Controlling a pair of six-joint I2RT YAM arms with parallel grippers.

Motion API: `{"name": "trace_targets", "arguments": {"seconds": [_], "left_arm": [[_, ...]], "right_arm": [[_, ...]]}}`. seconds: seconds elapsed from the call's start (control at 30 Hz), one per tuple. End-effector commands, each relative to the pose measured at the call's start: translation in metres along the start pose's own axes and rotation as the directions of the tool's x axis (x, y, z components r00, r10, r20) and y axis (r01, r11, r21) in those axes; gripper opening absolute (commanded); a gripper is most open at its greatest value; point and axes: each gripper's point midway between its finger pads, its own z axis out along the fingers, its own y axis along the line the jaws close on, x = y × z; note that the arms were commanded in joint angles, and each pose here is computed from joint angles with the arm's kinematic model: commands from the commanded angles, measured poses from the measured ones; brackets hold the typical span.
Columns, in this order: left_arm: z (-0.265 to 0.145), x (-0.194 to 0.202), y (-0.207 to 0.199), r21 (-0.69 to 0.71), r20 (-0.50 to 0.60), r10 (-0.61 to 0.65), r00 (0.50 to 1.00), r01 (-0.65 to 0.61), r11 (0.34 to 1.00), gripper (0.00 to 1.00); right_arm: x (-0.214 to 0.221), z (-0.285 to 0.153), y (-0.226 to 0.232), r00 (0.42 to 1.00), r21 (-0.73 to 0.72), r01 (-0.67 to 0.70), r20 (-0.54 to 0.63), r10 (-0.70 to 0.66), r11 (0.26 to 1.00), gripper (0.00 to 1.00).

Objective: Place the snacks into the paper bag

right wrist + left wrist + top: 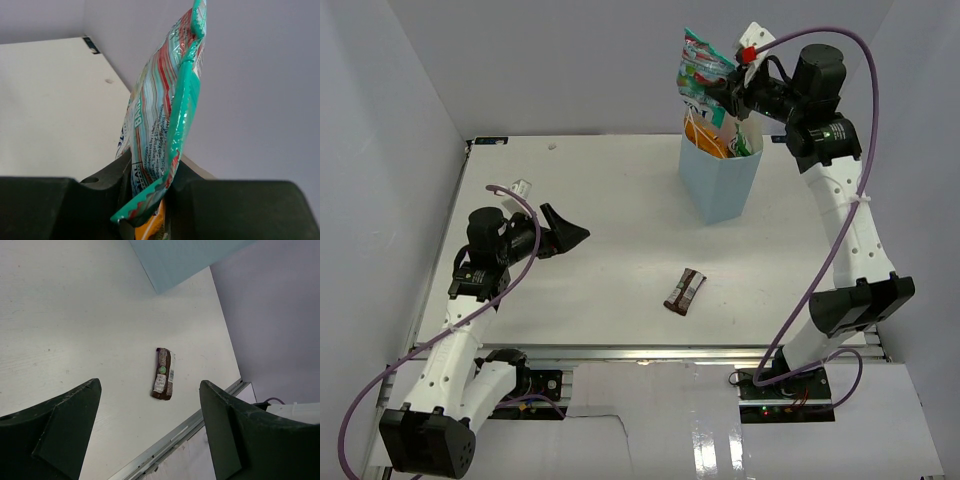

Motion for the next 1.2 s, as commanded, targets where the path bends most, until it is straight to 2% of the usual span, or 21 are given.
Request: {"name": "trace_targets", "arguments": {"seconds": [0.0, 0.13, 0.27, 0.47, 0.67, 0.93, 1.0, 1.1, 1.17], "left_arm": [[0.001, -0.002, 0.000, 0.007, 0.012, 0.034, 0.999, -0.034, 0.999, 0.90], [0.001, 0.000, 0.001, 0.003, 0.011, 0.034, 0.999, -0.034, 0.999, 0.90], [0.000, 0.003, 0.003, 0.000, 0.009, 0.029, 1.000, -0.029, 1.000, 0.90], [-0.003, 0.008, 0.006, -0.012, 0.008, 0.025, 1.000, -0.024, 1.000, 0.90], [-0.004, 0.012, 0.009, -0.018, 0.003, 0.017, 1.000, -0.016, 1.000, 0.90], [-0.001, 0.012, 0.007, -0.003, -0.008, 0.019, 1.000, -0.019, 1.000, 0.90], [-0.001, 0.011, 0.007, -0.005, -0.007, 0.019, 1.000, -0.019, 1.000, 0.90], [-0.002, 0.010, 0.007, -0.010, -0.002, 0.018, 1.000, -0.018, 1.000, 0.90], [-0.002, 0.010, 0.007, -0.014, 0.002, 0.020, 1.000, -0.020, 1.000, 0.90]], "right_arm": [[0.009, 0.000, -0.049, 0.991, 0.217, 0.125, -0.067, -0.113, 0.968, 0.08], [0.045, 0.006, -0.077, 0.985, 0.335, 0.137, -0.148, -0.092, 0.932, 0.08], [0.070, 0.013, -0.097, 0.987, 0.433, 0.091, -0.161, -0.023, 0.897, 0.08], [0.126, 0.026, -0.095, 0.972, 0.432, 0.051, -0.230, 0.056, 0.900, 0.08], [0.176, 0.021, -0.088, 0.943, 0.456, 0.034, -0.310, 0.123, 0.890, 0.08], [0.223, 0.020, -0.088, 0.909, 0.429, 0.098, -0.405, 0.094, 0.898, 0.08], [0.240, 0.021, -0.082, 0.894, 0.397, 0.105, -0.439, 0.088, 0.912, 0.10], [0.264, 0.018, -0.065, 0.866, 0.334, 0.082, -0.490, 0.098, 0.939, 0.23], [0.267, 0.019, -0.056, 0.868, 0.295, 0.052, -0.487, 0.103, 0.954, 0.29]]}}
